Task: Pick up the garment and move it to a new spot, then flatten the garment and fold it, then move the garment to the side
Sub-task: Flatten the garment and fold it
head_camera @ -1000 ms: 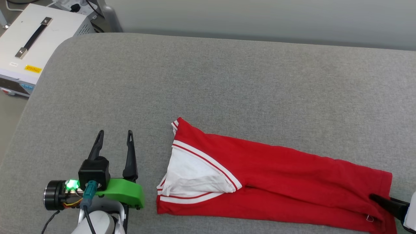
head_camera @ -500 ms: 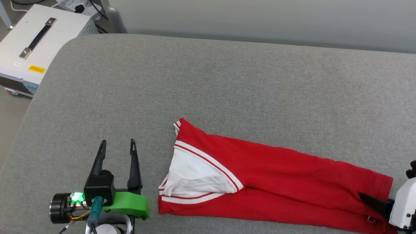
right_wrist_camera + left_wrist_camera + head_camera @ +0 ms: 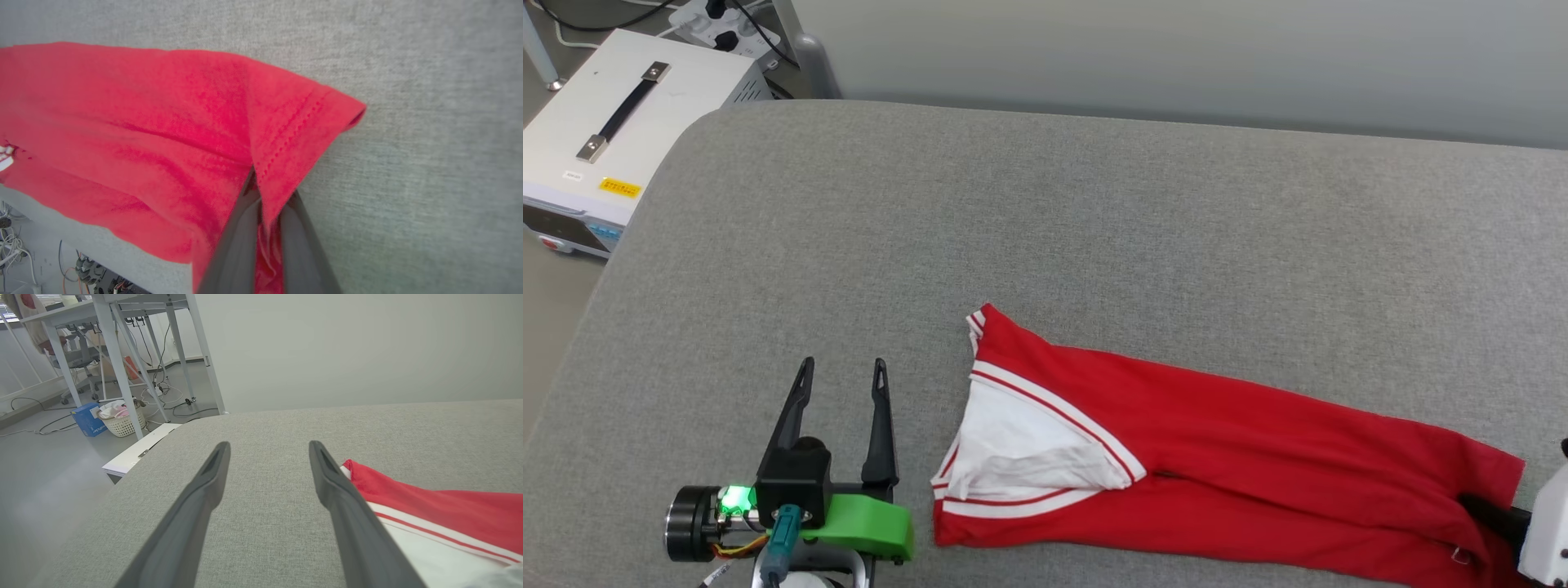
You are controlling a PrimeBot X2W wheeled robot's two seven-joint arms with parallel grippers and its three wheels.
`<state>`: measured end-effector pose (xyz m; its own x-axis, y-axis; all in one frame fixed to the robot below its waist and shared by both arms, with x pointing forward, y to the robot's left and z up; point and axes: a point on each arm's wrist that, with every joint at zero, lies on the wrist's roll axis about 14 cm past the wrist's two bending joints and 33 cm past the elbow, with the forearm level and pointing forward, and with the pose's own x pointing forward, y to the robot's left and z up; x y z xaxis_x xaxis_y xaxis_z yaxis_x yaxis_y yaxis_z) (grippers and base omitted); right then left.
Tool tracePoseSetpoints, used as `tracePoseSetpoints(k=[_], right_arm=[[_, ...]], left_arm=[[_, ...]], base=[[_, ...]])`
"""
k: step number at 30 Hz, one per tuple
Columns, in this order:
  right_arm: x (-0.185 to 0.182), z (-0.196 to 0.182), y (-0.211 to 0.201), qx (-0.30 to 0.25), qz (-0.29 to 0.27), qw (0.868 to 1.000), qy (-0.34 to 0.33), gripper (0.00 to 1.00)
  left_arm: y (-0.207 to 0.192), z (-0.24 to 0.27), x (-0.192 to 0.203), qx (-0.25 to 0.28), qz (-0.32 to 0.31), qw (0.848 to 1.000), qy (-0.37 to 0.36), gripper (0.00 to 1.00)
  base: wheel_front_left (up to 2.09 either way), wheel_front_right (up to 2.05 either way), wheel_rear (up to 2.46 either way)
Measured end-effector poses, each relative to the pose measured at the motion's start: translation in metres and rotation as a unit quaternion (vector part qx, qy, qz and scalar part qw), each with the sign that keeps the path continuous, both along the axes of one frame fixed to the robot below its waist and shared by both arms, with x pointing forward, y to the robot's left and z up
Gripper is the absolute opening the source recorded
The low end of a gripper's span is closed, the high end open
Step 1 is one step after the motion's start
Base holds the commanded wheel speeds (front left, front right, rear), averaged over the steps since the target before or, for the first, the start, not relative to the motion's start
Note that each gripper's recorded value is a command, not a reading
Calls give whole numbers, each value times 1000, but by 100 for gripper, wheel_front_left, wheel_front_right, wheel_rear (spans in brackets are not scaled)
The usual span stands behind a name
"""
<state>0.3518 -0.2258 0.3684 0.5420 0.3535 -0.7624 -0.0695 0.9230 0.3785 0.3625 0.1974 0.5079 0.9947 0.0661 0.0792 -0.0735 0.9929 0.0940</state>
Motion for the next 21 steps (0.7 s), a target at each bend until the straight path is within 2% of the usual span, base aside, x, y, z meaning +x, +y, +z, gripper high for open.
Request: tracePoseSetpoints(k=[7,11,15,21], right_arm=[[-2,5,-72,-90,-41,995,-1,0],[-1,14,-93,-110,-57,992,-8,0],[2,24,-86,-96,-53,994,-19,0],[10,54,-31,-20,3,998,-60,0]], left_arm=[[-7,3,0,1,-14,1000,-6,100],[-9,5,-1,2,-18,1000,-8,100],[-8,3,-5,4,-18,1000,-6,100],[-8,3,-9,5,-20,1000,-5,100]], base=[[0,0,0],[0,0,0],[0,0,0],[0,0,0]])
